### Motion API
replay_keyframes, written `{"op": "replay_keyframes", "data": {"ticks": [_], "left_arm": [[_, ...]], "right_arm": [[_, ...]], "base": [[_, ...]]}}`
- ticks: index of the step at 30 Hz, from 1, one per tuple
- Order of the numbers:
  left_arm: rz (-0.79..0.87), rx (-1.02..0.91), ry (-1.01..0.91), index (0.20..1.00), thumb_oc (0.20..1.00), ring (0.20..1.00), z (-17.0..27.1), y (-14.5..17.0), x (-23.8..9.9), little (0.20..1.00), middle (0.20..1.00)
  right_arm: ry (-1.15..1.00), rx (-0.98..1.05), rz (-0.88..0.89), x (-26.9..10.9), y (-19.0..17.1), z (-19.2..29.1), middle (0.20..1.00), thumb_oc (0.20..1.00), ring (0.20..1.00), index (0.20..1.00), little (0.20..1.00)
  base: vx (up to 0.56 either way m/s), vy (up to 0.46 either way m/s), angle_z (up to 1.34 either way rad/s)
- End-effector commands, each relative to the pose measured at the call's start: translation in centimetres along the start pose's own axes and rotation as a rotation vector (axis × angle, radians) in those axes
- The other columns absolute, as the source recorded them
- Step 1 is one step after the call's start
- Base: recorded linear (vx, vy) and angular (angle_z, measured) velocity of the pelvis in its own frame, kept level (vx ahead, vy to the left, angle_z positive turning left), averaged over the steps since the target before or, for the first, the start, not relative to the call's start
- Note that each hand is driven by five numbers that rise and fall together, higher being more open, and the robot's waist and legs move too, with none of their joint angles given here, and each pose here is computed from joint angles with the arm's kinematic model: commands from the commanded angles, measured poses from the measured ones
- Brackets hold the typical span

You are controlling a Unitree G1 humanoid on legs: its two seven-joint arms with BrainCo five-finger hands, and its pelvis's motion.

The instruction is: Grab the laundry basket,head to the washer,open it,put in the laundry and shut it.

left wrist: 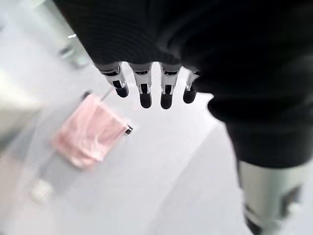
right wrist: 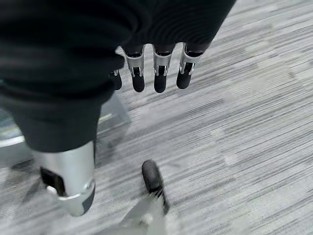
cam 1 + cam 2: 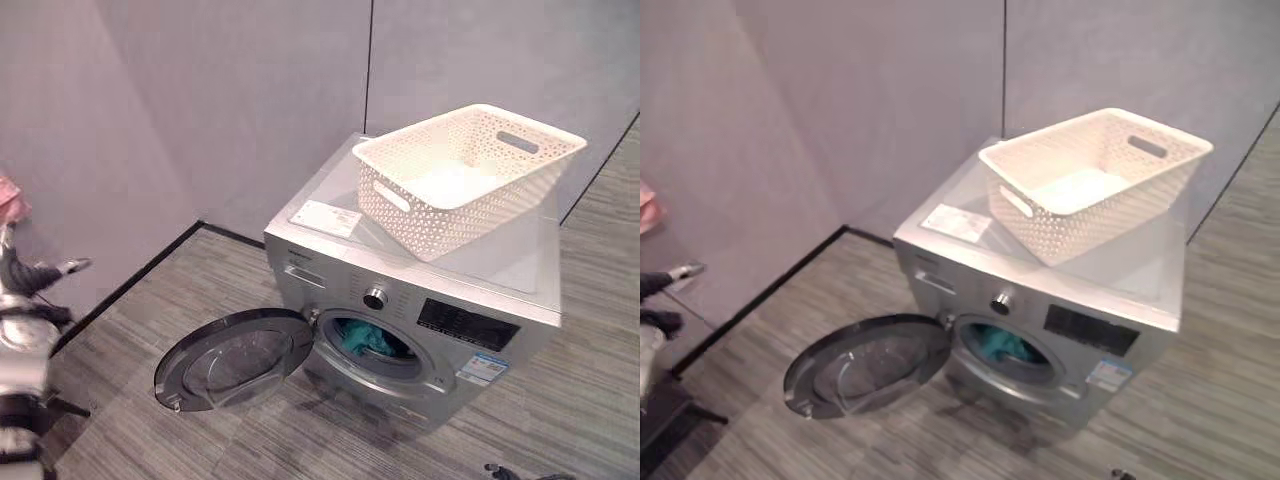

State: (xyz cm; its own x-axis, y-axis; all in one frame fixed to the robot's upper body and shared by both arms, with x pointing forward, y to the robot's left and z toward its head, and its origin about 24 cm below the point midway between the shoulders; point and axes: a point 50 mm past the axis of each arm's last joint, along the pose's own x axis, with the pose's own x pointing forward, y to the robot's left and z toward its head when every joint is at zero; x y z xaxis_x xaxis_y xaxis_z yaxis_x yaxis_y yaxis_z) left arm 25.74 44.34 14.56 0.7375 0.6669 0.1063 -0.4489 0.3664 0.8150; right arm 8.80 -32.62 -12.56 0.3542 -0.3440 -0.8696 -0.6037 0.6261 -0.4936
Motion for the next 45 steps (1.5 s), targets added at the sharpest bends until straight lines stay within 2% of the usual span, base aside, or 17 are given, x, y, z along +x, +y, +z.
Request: {"op": "replay_keyframes", "data": {"ticks": [1,4,8,11,12,13,18,21,24,29,34,35,36,37,39,42,45], "left_arm": [[-0.043,0.021,0.050,1.000,1.000,1.000,1.3,1.0,1.6,1.000,1.000],[-0.083,0.177,0.122,1.000,1.000,1.000,2.1,1.5,2.6,1.000,1.000],[-0.133,0.222,0.191,1.000,1.000,1.000,1.4,0.6,2.4,1.000,1.000],[-0.115,0.172,0.176,1.000,1.000,1.000,2.9,0.9,2.9,1.000,1.000],[-0.115,0.172,0.176,1.000,1.000,1.000,2.9,0.9,2.9,1.000,1.000],[-0.111,0.122,0.154,1.000,1.000,1.000,4.2,0.1,3.1,1.000,1.000],[-0.029,-0.013,0.092,1.000,1.000,1.000,7.3,1.1,3.8,1.000,1.000],[-0.022,-0.113,0.033,1.000,1.000,1.000,9.2,-0.6,3.6,1.000,1.000],[-0.085,-0.161,-0.046,1.000,1.000,1.000,12.5,-3.2,3.2,1.000,1.000],[-0.172,-0.169,-0.125,1.000,1.000,1.000,13.9,-6.0,2.2,1.000,1.000],[-0.386,-0.230,-0.258,1.000,1.000,1.000,13.9,-11.1,-0.8,1.000,1.000],[-0.418,-0.275,-0.279,1.000,1.000,1.000,13.5,-12.0,-2.0,1.000,1.000],[-0.429,-0.326,-0.288,1.000,1.000,1.000,12.6,-12.5,-2.9,1.000,1.000],[-0.430,-0.326,-0.287,1.000,1.000,1.000,12.6,-12.5,-2.9,1.000,1.000],[-0.590,-0.382,-0.277,1.000,1.000,1.000,11.0,-15.9,-6.2,1.000,1.000],[-0.780,-0.421,-0.357,1.000,1.000,1.000,12.6,-19.5,-10.6,1.000,1.000],[-0.880,-0.472,-0.376,1.000,1.000,1.000,13.4,-20.9,-12.8,1.000,1.000]], "right_arm": [[-0.002,-0.015,-0.037,0.3,-2.2,0.9,1.000,1.000,1.000,1.000,1.000],[0.039,-0.011,-0.073,0.3,-4.0,0.4,1.000,1.000,1.000,1.000,1.000],[0.091,0.040,-0.128,0.0,-6.2,-0.6,1.000,1.000,1.000,1.000,1.000],[0.080,0.075,-0.192,-0.3,-8.8,-0.2,1.000,1.000,1.000,1.000,1.000],[0.080,0.075,-0.192,-0.3,-8.8,-0.2,1.000,1.000,1.000,1.000,1.000],[0.011,0.066,-0.192,0.4,-7.6,3.0,1.000,1.000,1.000,1.000,1.000],[-0.034,0.115,-0.237,0.3,-8.2,4.2,1.000,1.000,1.000,1.000,1.000],[-0.080,0.136,-0.278,0.2,-9.3,5.4,1.000,1.000,1.000,1.000,1.000],[-0.272,0.114,-0.324,-0.5,-10.8,13.5,1.000,1.000,1.000,1.000,1.000],[-0.314,0.171,-0.342,-0.4,-9.7,13.2,1.000,1.000,1.000,1.000,1.000],[-0.306,0.169,-0.369,-0.5,-10.6,11.4,1.000,1.000,1.000,1.000,1.000],[-0.504,0.079,-0.388,-2.2,-9.6,16.8,1.000,1.000,1.000,1.000,1.000],[-0.634,0.050,-0.376,-3.8,-8.3,17.7,1.000,1.000,1.000,1.000,1.000],[-0.632,0.049,-0.375,-3.8,-8.3,17.6,1.000,1.000,1.000,1.000,1.000],[-0.619,0.002,-0.311,-3.9,-5.1,14.0,1.000,1.000,1.000,1.000,1.000],[-0.495,-0.015,-0.292,-2.1,-4.5,12.4,1.000,1.000,1.000,1.000,1.000],[-0.463,-0.022,-0.292,-1.8,-4.8,12.1,1.000,1.000,1.000,1.000,1.000]], "base": [[-0.05,0.011,0.01],[-0.10,-0.009,-0.03],[-0.12,-0.003,0.02],[-0.12,0.019,0.07],[-0.13,0.051,0.04],[-0.07,0.032,0.02],[-0.06,0.016,0.07],[-0.05,-0.017,0.27],[-0.02,-0.032,0.12],[0.02,-0.024,0.16],[0.01,0.003,0.04],[0.00,0.030,-0.04],[0.00,0.032,-0.08],[-0.01,0.041,-0.20],[0.01,0.014,-0.27],[0.02,0.004,-0.08],[0.00,0.003,-0.09]]}}
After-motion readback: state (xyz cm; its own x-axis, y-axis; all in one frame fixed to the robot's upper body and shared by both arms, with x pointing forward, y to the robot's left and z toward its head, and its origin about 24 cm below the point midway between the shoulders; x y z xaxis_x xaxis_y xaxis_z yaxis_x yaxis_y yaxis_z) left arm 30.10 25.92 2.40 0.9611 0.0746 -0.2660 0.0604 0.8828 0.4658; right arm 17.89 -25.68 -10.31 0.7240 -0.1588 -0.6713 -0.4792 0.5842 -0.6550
